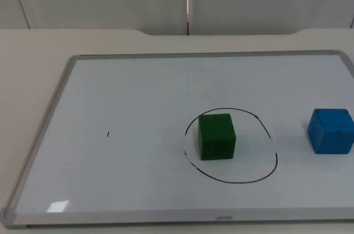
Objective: Push the two cubes into the marked area.
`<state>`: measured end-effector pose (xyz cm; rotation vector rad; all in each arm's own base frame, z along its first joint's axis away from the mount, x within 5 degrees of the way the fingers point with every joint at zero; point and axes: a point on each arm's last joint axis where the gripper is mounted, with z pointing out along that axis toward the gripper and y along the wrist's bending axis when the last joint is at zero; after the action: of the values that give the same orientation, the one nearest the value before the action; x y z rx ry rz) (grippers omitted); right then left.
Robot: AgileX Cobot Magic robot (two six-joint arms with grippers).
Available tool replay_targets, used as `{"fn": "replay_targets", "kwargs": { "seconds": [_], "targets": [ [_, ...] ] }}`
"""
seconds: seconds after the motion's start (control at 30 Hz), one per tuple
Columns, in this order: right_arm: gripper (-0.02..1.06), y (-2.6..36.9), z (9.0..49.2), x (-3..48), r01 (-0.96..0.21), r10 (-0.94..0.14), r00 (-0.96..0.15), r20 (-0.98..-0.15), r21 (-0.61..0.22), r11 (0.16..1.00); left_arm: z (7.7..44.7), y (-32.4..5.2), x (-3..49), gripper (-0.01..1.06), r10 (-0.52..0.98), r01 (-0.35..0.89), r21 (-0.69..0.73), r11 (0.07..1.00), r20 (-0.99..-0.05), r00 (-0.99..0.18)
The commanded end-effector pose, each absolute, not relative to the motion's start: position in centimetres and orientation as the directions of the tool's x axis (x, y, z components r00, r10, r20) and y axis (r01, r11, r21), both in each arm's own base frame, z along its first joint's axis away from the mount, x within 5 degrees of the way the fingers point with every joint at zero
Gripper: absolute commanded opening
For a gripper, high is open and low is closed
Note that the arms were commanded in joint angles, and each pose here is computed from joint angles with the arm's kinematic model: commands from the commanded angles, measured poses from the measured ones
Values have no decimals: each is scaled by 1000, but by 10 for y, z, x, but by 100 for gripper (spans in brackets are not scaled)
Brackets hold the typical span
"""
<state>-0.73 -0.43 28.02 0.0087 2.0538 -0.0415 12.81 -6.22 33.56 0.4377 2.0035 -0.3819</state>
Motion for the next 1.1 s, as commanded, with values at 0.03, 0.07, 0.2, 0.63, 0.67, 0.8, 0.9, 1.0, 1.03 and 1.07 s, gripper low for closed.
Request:
{"fn": "replay_targets", "kwargs": {
  "seconds": [0.03, 0.07, 0.2, 0.63, 0.67, 0.8, 0.9, 1.0, 1.03, 1.07],
  "targets": [
    [105, -4, 280, -7, 21, -17, -459, -888, -29, 999, 337, -55, 111, 0, 160, 463, -67, 884, -887, -434],
    [105, -4, 280, -7, 21, -17, -459, -888, -29, 999, 337, -53, 105, 0, 173, 466, -57, 883, -884, -435],
    [105, -4, 280, -7, 21, -17, -459, -888, -29, 999, 338, -45, 87, 0, 179, 456, -48, 889, -879, -442],
    [105, -4, 280, -7, 21, -17, -459, -888, -29, 999, 318, -16, 39, 0, 197, 373, 1, 928, -850, -488],
    [105, -4, 280, -7, 21, -17, -459, -888, -29, 999, 313, -15, 34, 0, 190, 373, -3, 928, -856, -481],
    [105, -4, 280, -7, 21, -17, -459, -888, -29, 999, 293, -11, 23, 0, 188, 370, -9, 929, -850, -492],
    [105, -4, 280, -7, 21, -17, -459, -888, -29, 999, 286, -7, 14, 0, 185, 370, -7, 929, -857, -480],
    [105, -4, 280, -7, 21, -17, -459, -888, -29, 999, 282, 1, -1, 0, 183, 354, 24, 935, -887, -425],
    [105, -4, 280, -7, 21, -17, -459, -888, -29, 999, 281, 3, -4, 0, 184, 350, 29, 936, -890, -417],
    [105, -4, 280, -7, 21, -17, -459, -888, -29, 999, 281, 3, -4, 0, 184, 350, 29, 936, -890, -417]
  ]
}}
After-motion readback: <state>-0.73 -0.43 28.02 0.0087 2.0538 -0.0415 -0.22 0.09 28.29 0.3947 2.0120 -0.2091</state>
